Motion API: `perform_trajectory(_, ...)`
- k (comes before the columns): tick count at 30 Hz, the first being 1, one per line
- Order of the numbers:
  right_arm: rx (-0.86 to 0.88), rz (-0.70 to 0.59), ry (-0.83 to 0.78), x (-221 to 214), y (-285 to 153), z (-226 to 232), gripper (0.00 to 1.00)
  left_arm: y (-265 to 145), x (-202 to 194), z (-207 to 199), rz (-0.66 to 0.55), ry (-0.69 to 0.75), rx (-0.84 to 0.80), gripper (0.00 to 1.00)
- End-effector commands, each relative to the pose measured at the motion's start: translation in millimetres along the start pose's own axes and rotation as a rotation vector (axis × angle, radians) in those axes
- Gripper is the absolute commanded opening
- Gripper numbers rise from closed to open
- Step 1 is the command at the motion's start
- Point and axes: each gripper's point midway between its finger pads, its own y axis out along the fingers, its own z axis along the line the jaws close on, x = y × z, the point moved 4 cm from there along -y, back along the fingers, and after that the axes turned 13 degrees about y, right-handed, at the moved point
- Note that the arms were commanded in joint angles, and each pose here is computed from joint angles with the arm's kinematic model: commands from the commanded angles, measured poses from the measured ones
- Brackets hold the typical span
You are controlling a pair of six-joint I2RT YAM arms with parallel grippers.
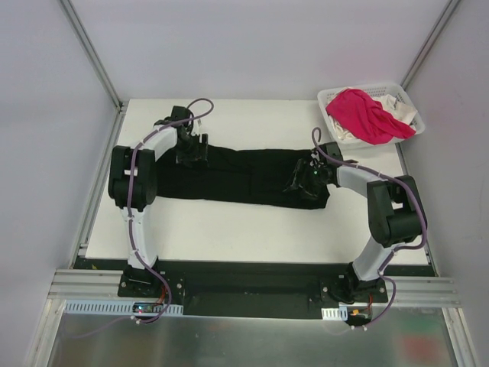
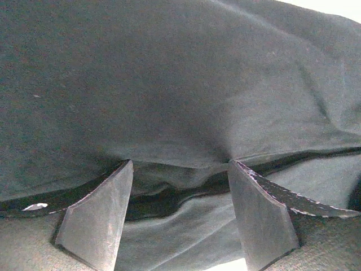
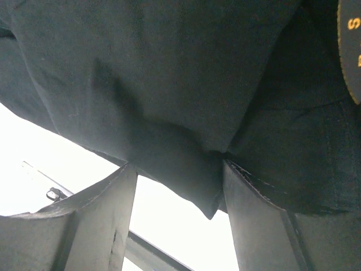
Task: Fold and stack the t-shirts
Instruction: Fold the other side of the tshirt into a rectangle
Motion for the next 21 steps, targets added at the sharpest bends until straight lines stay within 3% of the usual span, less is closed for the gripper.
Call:
perform_trajectory(1,-0.025,-0.065,-0.044,24,-1,7,0.65,-3,-24,-24,0.036,-0.041,-0.001,0.67)
perform_trajectory(5,-0.097,-0.062,-0.079,39,4,7,0.65,0,-47,-30,0.055,-0.069,0.043,0.67)
perform_trajectory(12,-0.161,-0.064,-0.125,65,7,16,0.65,-1,-59,-38,-0.019,-0.189,0.027,0.67)
perform_trajectory(21,-0.115,-0.096,-0.140,99,5,55,0.66,-5,-71,-82,-0.051,-0.173,0.033,0.65)
